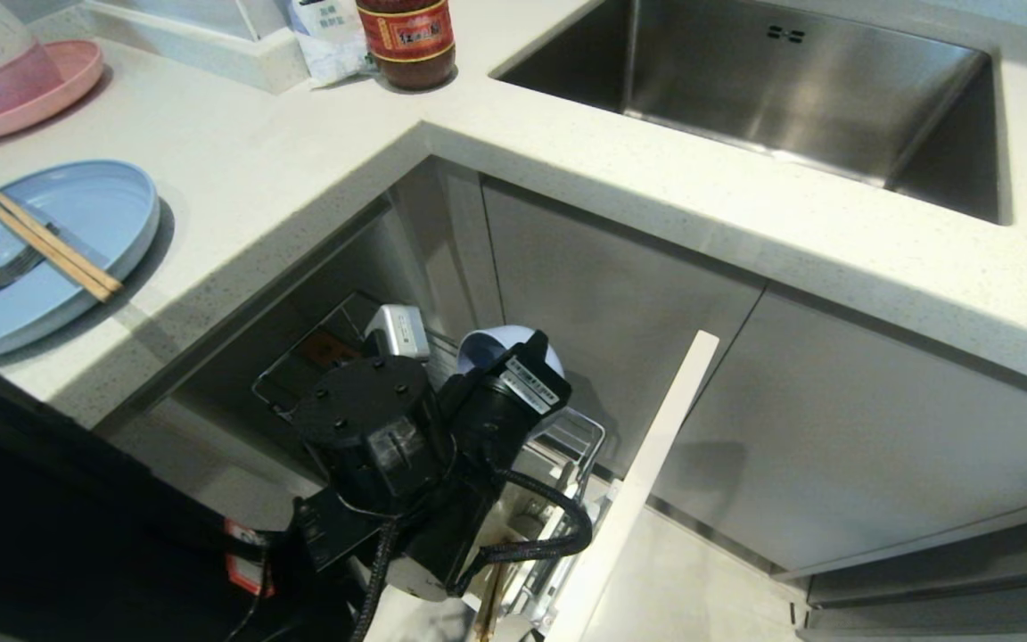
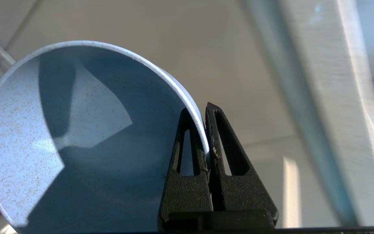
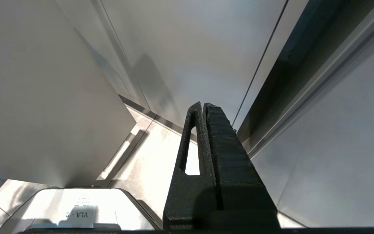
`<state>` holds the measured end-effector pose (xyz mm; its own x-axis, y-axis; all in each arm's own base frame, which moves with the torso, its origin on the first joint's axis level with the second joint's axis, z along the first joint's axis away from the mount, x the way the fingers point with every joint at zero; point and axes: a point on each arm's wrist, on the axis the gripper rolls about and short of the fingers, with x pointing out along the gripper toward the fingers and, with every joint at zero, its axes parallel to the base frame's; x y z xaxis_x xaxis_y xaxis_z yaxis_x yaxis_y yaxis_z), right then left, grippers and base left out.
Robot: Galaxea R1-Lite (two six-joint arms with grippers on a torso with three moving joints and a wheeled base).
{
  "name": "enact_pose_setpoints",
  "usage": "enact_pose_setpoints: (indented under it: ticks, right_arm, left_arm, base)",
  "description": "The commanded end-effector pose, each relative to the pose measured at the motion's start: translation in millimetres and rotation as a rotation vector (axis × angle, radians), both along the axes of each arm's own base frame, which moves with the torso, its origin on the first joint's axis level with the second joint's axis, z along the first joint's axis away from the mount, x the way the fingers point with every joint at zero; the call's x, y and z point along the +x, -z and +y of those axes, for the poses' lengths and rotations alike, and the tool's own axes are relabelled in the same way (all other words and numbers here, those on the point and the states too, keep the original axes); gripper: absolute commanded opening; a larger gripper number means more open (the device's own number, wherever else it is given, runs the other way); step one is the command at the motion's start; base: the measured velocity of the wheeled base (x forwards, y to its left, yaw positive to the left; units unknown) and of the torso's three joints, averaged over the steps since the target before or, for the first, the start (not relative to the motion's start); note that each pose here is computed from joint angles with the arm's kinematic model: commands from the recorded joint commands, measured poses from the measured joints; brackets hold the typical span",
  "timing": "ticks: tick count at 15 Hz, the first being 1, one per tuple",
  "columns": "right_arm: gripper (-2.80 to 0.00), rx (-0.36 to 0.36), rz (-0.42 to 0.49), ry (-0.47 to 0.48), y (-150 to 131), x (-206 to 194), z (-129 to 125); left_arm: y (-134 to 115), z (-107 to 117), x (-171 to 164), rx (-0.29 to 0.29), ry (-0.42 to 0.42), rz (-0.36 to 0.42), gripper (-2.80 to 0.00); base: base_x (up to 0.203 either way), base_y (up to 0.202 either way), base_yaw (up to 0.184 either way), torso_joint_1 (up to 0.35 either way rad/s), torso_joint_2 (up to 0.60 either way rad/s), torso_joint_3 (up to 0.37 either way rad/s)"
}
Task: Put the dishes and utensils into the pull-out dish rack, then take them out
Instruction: Pick up the bowl and place it in the cupboard
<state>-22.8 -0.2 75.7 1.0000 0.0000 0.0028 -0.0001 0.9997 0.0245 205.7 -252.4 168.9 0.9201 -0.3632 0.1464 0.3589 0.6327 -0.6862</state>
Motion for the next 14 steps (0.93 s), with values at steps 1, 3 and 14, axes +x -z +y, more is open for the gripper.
enact_pose_setpoints:
  ticks: [1,3,14]
  right_arm:
    - [-2.8,0.0,-0.003,-0.001,0.4,-0.2,0.0]
    - [-2.8,0.0,-0.003,-0.001,0.4,-0.2,0.0]
    - [-2.8,0.0,-0.003,0.0,0.4,-0.2,0.0]
  left_arm:
    - [26.6,-1.1,21.2,0.017,-0.045,0.019,-2.8]
    - [34.5,3.2,33.0,0.007,-0.043,0.004,-2.8]
    - [60.8,16.1,64.9,-0.083,0.016,0.069,-2.8]
  base:
    - [0.0,0.0,0.0,0.0,0.0,0.0]
    - [0.0,0.0,0.0,0.0,0.0,0.0]
    - [0.0,0.0,0.0,0.0,0.0,0.0]
